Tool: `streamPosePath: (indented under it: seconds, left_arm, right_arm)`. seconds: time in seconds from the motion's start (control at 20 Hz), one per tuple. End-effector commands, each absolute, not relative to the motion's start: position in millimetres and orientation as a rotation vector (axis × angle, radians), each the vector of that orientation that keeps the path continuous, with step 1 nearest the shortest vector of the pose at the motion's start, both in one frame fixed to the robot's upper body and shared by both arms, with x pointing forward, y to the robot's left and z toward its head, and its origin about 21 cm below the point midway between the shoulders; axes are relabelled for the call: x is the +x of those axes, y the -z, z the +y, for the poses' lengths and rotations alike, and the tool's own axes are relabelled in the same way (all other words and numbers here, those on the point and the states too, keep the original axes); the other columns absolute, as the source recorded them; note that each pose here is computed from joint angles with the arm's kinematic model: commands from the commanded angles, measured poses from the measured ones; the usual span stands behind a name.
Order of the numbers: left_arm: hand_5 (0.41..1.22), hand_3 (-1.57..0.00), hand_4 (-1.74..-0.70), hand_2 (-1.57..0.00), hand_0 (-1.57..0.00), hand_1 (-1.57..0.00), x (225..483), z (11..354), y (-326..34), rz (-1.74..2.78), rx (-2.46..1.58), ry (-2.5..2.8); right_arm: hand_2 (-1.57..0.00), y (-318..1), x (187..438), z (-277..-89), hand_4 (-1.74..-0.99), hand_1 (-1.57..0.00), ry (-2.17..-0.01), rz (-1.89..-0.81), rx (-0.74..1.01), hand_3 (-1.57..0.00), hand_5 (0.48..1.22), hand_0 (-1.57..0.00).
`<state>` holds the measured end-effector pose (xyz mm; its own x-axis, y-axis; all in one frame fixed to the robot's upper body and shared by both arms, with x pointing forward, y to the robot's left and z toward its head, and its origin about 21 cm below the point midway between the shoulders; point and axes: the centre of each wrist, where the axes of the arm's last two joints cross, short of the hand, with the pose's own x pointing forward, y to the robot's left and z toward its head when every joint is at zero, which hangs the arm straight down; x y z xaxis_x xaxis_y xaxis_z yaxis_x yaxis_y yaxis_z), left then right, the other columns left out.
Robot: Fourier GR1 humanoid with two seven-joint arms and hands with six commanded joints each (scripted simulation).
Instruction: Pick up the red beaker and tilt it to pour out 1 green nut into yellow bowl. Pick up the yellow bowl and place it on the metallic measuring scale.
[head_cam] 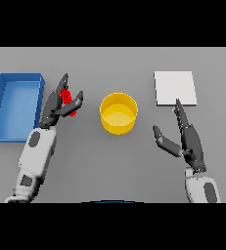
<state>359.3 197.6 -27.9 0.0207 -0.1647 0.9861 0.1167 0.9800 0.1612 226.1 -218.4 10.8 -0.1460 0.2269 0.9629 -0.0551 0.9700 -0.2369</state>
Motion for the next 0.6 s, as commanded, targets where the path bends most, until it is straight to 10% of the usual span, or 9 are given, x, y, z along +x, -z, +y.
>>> streamPosePath:
  seconds: [0.0, 0.2, 0.4, 0.55]
  left_arm:
    - [0.761, -0.13, -1.36, -0.16, -0.08, -0.09, 359, 194, 31, -1.541, 0.029, 0.200]
    - [0.999, -0.88, -1.52, -0.84, -0.76, -0.78, 363, 182, 33, -1.546, 0.117, 0.198]
    - [1.130, -1.15, -1.64, -1.27, -1.24, -1.25, 361, 180, 33, -1.588, 0.134, 0.253]
    - [1.174, -1.36, -1.54, -1.42, -1.40, -1.41, 363, 180, 30, -1.570, 0.133, 0.259]
  right_arm:
    - [0.00, -14, 225, -221.7, -1.242, 0.00, -0.243, -1.705, -0.136, 0.00, 0.645, 0.00]
    - [0.00, -15, 227, -221.2, -1.239, 0.00, -0.244, -1.709, -0.132, 0.00, 0.648, 0.00]
    - [0.00, -16, 227, -219.5, -1.242, 0.00, -0.251, -1.718, -0.126, 0.00, 0.650, 0.00]
    - [0.00, -15, 227, -216.9, -1.255, 0.00, -0.234, -1.714, -0.099, 0.00, 0.644, 0.00]
